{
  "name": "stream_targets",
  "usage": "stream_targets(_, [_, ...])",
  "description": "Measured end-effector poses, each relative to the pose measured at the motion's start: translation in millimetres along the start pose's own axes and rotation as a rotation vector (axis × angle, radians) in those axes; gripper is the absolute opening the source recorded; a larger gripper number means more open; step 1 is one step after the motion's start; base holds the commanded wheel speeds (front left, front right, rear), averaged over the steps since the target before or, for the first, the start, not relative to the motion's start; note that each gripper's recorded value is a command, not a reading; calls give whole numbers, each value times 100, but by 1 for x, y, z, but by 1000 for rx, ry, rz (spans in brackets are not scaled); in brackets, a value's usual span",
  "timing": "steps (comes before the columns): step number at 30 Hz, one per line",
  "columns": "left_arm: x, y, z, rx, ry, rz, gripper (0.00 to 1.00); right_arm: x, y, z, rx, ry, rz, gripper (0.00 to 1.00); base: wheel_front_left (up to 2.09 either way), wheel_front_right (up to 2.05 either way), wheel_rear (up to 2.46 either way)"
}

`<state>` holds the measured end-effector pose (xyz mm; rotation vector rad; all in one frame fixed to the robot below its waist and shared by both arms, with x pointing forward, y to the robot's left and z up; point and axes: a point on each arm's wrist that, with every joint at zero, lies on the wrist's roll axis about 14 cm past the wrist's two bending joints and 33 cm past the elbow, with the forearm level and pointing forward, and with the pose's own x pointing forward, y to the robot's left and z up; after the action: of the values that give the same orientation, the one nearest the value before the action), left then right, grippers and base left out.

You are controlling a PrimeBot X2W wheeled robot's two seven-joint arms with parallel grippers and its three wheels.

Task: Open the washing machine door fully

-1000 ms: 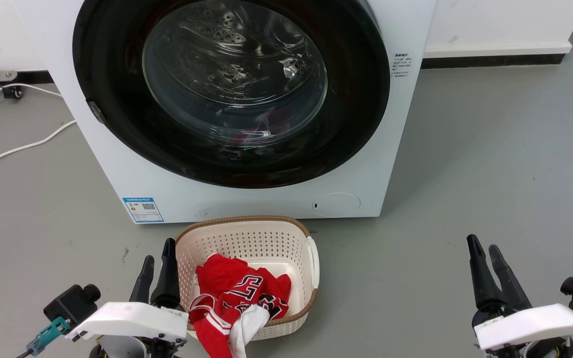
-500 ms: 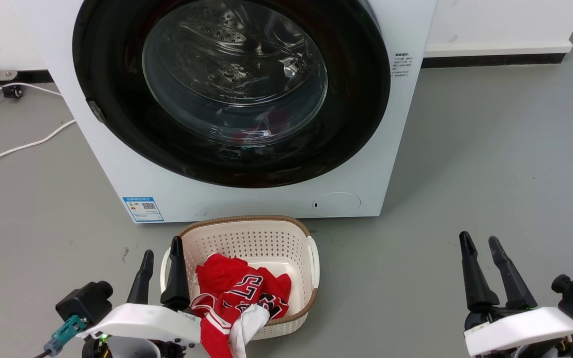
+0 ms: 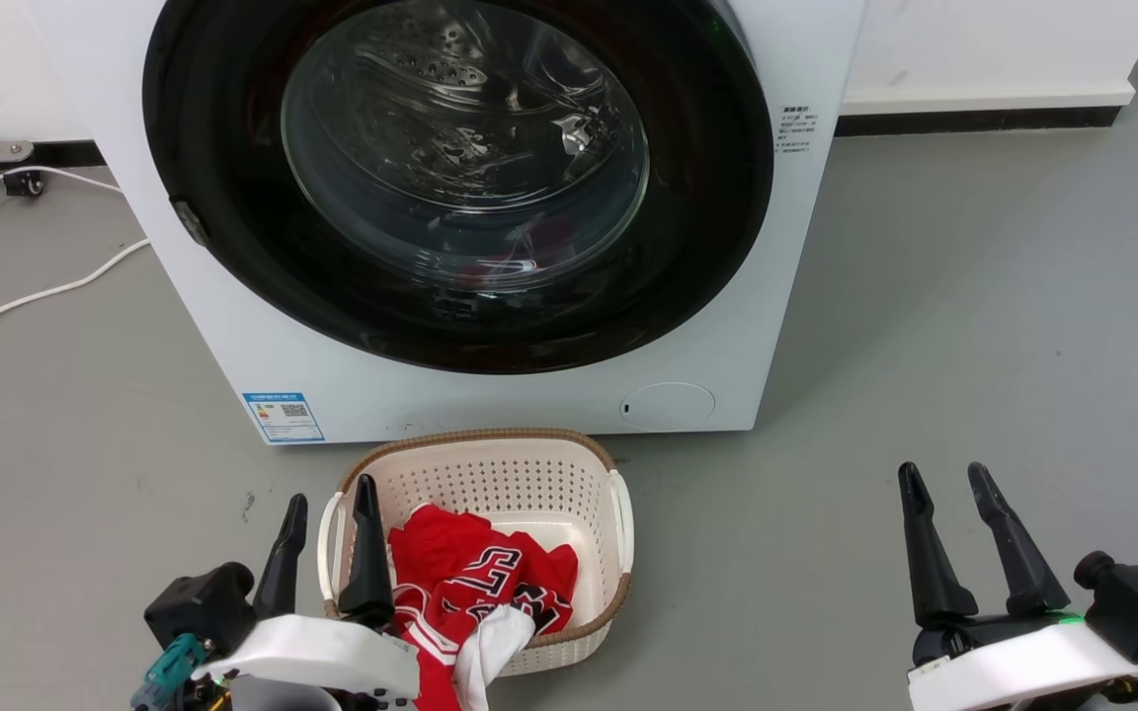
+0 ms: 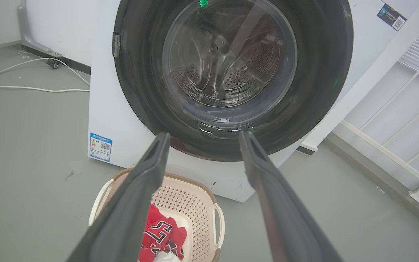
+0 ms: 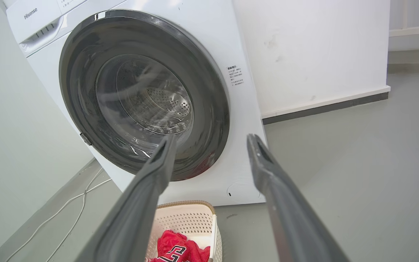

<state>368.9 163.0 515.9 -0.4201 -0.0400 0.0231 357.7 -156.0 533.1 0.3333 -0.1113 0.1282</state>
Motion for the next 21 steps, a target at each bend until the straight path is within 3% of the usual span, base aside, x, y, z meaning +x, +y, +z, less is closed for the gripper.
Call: stream_targets(21, [-5, -9, 2, 190, -44, -31, 100, -5, 8, 6, -175, -31, 39, 100, 0, 0, 0])
